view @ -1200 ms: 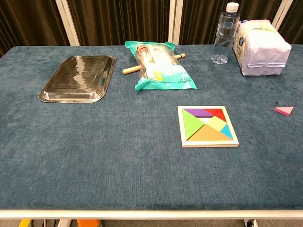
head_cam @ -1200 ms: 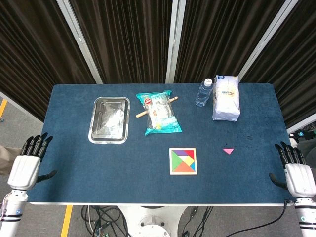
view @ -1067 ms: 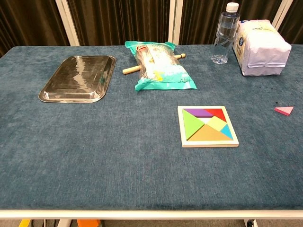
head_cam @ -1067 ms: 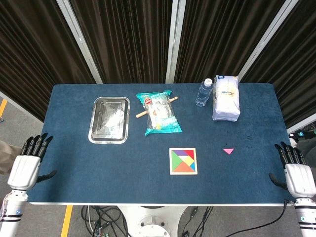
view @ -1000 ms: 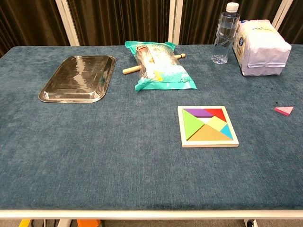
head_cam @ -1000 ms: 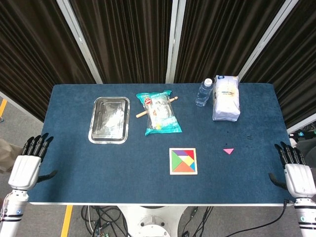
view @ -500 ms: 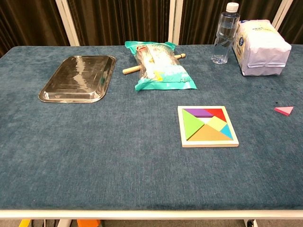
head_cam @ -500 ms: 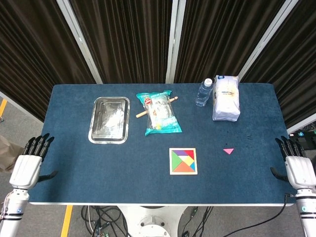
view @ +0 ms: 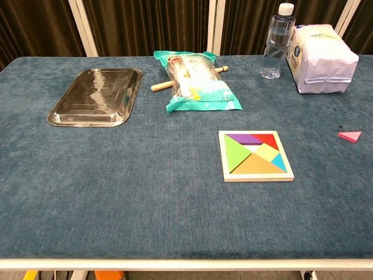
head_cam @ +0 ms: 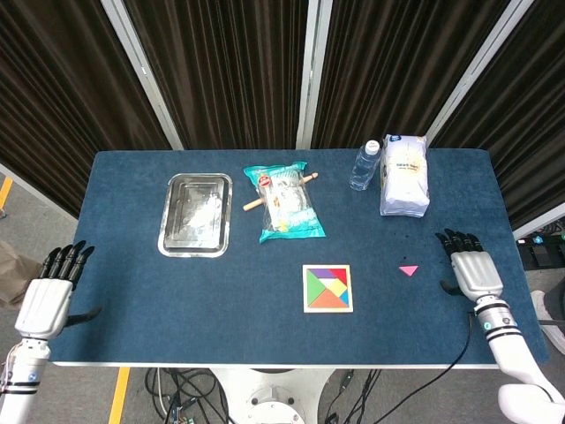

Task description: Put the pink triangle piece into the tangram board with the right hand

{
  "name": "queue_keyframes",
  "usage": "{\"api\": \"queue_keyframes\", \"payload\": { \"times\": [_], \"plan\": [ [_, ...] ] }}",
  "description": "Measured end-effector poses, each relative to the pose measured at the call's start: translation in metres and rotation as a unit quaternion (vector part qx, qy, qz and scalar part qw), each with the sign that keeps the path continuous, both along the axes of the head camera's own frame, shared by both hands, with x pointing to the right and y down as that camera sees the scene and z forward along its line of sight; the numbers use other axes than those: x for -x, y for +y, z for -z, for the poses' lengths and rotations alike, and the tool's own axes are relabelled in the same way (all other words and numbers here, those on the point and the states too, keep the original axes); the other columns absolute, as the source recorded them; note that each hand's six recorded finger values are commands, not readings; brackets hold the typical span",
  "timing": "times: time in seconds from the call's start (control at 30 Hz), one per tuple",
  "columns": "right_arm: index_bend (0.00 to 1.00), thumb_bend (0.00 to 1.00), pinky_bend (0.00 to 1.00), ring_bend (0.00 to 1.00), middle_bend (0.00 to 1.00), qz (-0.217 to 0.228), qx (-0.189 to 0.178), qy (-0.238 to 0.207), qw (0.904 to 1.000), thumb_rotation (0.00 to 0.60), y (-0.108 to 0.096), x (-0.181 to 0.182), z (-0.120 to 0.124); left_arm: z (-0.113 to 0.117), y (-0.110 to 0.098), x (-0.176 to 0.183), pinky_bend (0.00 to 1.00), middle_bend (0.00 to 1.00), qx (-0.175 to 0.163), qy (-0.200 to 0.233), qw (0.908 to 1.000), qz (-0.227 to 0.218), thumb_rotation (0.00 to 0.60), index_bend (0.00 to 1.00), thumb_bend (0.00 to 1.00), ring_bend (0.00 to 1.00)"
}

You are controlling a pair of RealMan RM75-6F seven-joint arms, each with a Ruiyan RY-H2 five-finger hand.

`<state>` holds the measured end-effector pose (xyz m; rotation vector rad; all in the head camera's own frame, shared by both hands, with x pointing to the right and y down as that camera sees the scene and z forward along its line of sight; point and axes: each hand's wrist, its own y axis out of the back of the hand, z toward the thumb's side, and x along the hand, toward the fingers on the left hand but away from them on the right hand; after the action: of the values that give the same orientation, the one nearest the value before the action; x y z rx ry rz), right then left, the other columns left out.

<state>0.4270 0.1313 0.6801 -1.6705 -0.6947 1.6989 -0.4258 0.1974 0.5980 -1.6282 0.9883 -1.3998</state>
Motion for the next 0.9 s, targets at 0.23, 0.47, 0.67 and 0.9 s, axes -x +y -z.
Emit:
{"api": "queue_keyframes", "payload": {
  "times": [0.23, 0.47, 0.67, 0.9],
  "plan": [
    [0.04, 0.16, 0.0, 0.0, 0.0, 0.017, 0.025, 0.003, 0.9996, 0.6, 0.002, 0.022, -0.022, -0.003, 0.0, 0.001, 0.0, 0.0, 0.007, 0.002, 1.0, -0.001, 0.6, 0.0, 0.0, 0.0],
    [0.13, 0.18, 0.0, 0.0, 0.0, 0.026, 0.026, 0.003, 0.9993, 0.6, -0.003, 0.032, -0.031, -0.005, 0.003, 0.006, 0.0, 0.0, 0.014, 0.003, 0.9999, 0.005, 0.6, 0.0, 0.0, 0.0],
    [0.22, 0.2, 0.0, 0.0, 0.0, 0.03, 0.033, -0.009, 0.999, 0.6, -0.005, 0.045, -0.042, -0.003, 0.004, 0.01, 0.0, 0.0, 0.014, -0.001, 0.9999, 0.008, 0.6, 0.0, 0.0, 0.0],
    [0.31, 0.21, 0.0, 0.0, 0.0, 0.033, 0.035, -0.015, 0.9987, 0.6, -0.005, 0.053, -0.049, -0.004, 0.005, 0.013, 0.0, 0.0, 0.021, -0.003, 0.9997, 0.011, 0.6, 0.0, 0.0, 0.0]
  ]
}}
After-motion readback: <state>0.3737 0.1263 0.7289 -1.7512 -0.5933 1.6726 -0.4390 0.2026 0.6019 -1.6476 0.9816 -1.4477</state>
